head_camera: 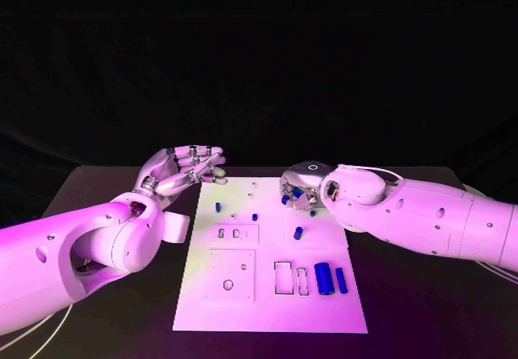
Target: Assemble the parts on the task board
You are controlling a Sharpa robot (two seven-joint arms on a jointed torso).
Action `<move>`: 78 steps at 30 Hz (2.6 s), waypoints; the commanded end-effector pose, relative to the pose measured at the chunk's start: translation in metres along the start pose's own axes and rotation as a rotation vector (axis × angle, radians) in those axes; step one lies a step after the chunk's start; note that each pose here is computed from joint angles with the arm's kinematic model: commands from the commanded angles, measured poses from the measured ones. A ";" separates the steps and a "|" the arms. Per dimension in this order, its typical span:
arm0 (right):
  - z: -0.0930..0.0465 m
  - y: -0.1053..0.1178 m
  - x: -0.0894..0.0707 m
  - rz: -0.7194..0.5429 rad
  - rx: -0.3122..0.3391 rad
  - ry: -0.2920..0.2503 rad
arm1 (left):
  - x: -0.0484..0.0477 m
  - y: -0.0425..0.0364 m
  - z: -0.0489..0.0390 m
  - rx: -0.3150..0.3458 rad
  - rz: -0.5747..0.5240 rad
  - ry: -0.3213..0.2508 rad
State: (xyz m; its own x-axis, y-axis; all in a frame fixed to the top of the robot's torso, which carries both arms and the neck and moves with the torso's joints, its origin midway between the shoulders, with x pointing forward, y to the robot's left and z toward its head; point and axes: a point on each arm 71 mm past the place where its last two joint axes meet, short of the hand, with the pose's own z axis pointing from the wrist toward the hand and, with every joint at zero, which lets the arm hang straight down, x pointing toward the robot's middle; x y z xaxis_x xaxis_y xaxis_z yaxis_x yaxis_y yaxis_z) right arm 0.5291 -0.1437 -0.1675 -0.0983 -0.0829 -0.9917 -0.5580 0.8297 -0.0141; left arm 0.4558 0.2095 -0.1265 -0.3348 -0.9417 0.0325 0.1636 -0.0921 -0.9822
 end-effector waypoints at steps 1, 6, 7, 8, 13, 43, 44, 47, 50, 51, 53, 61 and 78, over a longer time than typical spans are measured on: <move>0.000 0.001 0.001 -0.012 0.001 -0.012 | 0.0025 -0.0020 0.0003 0.007 -0.013 0.019; 0.000 0.001 0.000 -0.008 0.005 -0.026 | 0.0019 -0.0022 0.0005 0.007 -0.012 0.018; 0.000 0.001 0.000 -0.007 0.007 -0.033 | 0.0018 -0.0022 0.0006 0.006 -0.012 0.018; -0.001 0.001 -0.001 -0.005 0.008 -0.041 | 0.0016 -0.0022 0.0006 0.006 -0.012 0.017; -0.004 0.003 -0.005 0.011 0.007 -0.086 | 0.0005 -0.0021 0.0007 0.004 -0.011 0.015; 0.032 0.025 -0.027 0.076 0.032 -0.236 | 0.0015 -0.0023 0.0032 0.001 -0.019 0.012; 0.032 0.025 -0.027 0.075 0.032 -0.237 | 0.0018 -0.0024 0.0033 0.001 -0.019 0.013; 0.035 0.026 -0.027 0.074 0.036 -0.241 | 0.0025 -0.0024 0.0037 0.002 -0.020 0.015; 0.037 0.026 -0.027 0.073 0.039 -0.246 | 0.0029 -0.0025 0.0041 0.003 -0.021 0.016; 0.038 0.026 -0.027 0.072 0.040 -0.247 | 0.0030 -0.0025 0.0042 0.003 -0.021 0.016; 0.040 0.027 -0.027 0.072 0.040 -0.250 | 0.0031 -0.0025 0.0044 0.003 -0.021 0.016; 0.046 0.032 -0.022 0.072 0.039 -0.244 | 0.0044 -0.0025 0.0052 0.004 -0.022 0.020; 0.050 0.034 -0.014 0.071 0.036 -0.222 | 0.0032 -0.0059 0.0072 0.012 -0.017 0.017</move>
State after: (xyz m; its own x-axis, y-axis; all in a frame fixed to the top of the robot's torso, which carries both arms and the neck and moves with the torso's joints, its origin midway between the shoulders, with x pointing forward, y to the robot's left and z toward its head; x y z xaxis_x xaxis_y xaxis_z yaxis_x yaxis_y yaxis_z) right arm 0.5535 -0.0881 -0.1599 0.0499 0.1035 -0.9934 -0.5188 0.8526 0.0627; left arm 0.4607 0.2069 -0.1212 -0.3364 -0.9409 0.0389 0.1632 -0.0989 -0.9816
